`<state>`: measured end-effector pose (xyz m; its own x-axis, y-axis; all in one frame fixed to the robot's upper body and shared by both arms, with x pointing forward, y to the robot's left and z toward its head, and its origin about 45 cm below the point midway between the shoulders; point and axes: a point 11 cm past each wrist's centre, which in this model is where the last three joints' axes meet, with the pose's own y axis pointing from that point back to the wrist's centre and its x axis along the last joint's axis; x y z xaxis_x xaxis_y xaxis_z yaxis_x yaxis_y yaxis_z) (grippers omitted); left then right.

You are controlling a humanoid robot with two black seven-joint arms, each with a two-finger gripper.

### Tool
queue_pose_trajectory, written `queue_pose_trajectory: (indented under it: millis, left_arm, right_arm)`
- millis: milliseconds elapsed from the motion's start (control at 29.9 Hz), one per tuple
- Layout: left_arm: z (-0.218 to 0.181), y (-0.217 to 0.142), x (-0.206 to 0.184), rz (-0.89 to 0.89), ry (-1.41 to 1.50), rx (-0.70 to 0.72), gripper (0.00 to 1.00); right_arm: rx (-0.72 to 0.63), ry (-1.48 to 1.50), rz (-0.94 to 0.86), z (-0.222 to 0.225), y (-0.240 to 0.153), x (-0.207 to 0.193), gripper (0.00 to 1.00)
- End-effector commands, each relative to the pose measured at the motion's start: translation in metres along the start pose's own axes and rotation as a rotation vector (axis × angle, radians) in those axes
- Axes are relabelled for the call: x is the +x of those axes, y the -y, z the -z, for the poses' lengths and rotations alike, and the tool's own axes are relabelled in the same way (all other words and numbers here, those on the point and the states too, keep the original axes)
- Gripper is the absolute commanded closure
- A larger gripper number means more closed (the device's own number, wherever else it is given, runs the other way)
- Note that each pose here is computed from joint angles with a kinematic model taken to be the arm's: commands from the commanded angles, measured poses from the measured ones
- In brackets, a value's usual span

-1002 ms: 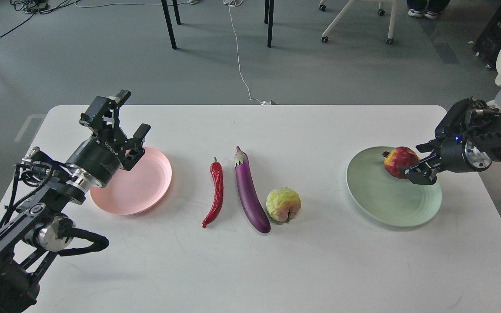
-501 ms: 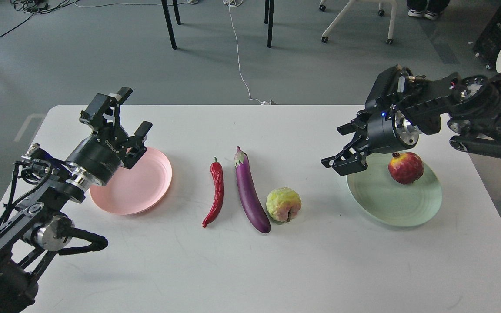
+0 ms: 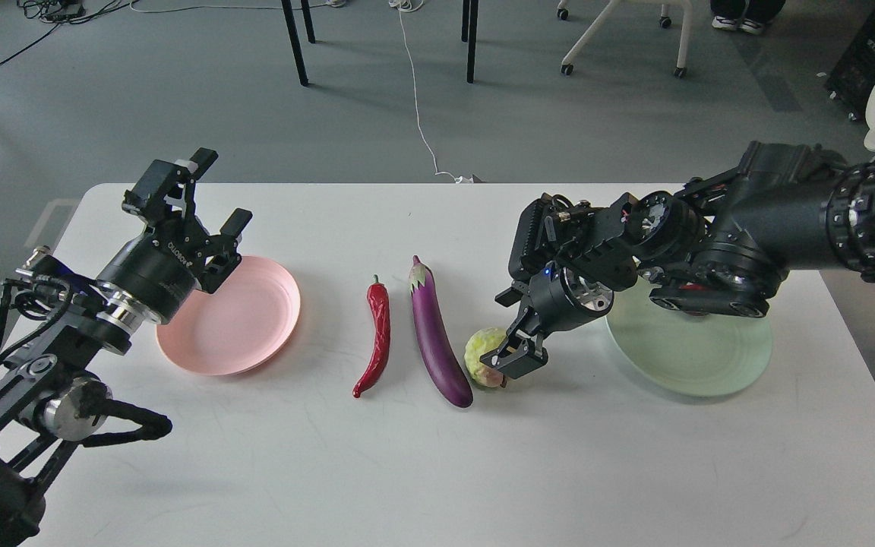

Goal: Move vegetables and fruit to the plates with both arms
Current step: 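Move the right gripper to the yellow-green peach and grasp it, then lift the peach onto the green plate and open the right gripper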

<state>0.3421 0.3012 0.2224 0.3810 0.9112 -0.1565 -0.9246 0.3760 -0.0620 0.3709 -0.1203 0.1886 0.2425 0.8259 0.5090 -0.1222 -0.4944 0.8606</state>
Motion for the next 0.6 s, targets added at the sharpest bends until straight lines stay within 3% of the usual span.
queue_pose_trajectory:
  millis: [0,200,334,368,568]
  left_arm:
    - [-0.001,0.0,-0.001,0.004,0.0,-0.002,0.0]
    - [0.0,-0.002,0.0,0.0,-0.001,0.002,0.0]
    - [0.0,-0.002,0.0,0.0,0.001,0.002,0.0]
    - [0.0,-0.002,0.0,0.001,0.0,0.002,0.0]
    - [0.001,-0.002,0.0,0.004,0.0,0.004,0.0]
  right_arm:
    - [0.011,0.008,0.014,0.005,0.008,-0.001,0.07]
    - [0.015,0.048,0.005,0.008,0.013,-0.005,0.16]
    - [-0.015,0.04,0.041,-0.002,0.009,-0.016,0.45]
    - [-0.015,0.039,0.044,-0.002,0.008,-0.016,0.48]
    - [-0.022,0.029,0.034,-0.004,0.005,-0.01,0.55]
